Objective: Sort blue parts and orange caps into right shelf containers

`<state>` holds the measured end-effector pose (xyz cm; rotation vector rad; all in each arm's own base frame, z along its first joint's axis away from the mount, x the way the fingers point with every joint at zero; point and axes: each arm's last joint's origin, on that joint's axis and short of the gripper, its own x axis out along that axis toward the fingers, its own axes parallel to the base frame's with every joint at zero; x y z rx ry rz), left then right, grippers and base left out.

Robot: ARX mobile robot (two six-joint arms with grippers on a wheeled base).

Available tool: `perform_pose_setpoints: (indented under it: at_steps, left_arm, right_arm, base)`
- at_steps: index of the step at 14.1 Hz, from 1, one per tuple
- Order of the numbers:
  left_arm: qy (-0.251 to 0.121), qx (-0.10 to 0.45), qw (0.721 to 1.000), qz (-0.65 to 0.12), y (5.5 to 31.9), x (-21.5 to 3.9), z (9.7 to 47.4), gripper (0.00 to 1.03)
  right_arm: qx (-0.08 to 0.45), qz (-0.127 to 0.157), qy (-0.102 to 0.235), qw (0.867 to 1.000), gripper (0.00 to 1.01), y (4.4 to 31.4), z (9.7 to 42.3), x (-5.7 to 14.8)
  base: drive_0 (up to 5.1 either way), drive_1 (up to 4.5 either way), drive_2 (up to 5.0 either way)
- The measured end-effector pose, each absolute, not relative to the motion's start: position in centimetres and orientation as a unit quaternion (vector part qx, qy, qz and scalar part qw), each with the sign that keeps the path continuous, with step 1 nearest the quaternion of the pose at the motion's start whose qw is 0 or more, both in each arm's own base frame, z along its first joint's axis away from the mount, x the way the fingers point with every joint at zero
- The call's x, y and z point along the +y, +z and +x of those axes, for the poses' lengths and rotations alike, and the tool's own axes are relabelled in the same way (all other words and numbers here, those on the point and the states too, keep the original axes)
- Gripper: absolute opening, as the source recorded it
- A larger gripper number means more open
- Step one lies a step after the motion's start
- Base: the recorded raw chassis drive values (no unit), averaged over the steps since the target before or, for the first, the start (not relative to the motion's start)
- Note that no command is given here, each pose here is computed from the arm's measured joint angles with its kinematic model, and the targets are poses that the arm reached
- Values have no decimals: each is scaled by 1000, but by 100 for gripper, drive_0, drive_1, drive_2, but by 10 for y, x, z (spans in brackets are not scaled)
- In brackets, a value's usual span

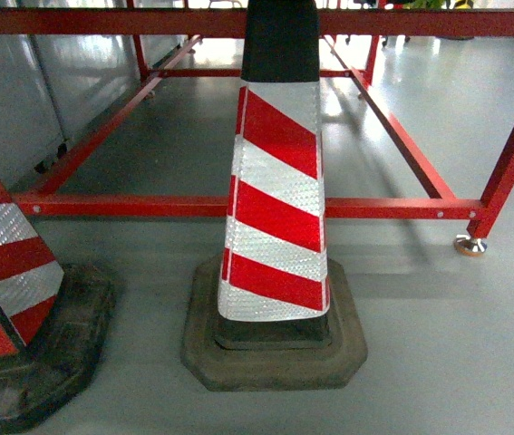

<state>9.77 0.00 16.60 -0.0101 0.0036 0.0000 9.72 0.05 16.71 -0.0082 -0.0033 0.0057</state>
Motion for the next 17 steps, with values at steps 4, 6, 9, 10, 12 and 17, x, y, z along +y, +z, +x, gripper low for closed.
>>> perform_pose_setpoints:
  at_steps: [4,6,9,10,12,17]
  left_arm:
    - [0,2,1000,-5,166,0,98,98]
    - [0,2,1000,-5,166,0,98,98]
    - [0,2,1000,-5,166,0,98,98]
    - [0,2,1000,-5,166,0,98,98]
    - [0,2,1000,-5,166,0,98,98]
    - [0,4,1000,-5,166,0,98,98]
  right_arm:
    - [-2,-4,3,1000,98,167,97,1]
    - [-2,-4,3,1000,98,167,97,1]
    - [-2,-4,3,1000,98,167,97,1]
    - [-2,-4,3,1000,98,167,97,1]
    - [-2,-4,3,1000,98,167,97,1]
    - [0,-4,3,1000,98,167,97,1]
  base:
    - [0,0,0]
    - [0,0,0]
    - [0,0,0]
    - [0,0,0]
    - [0,0,0]
    - [0,0,0]
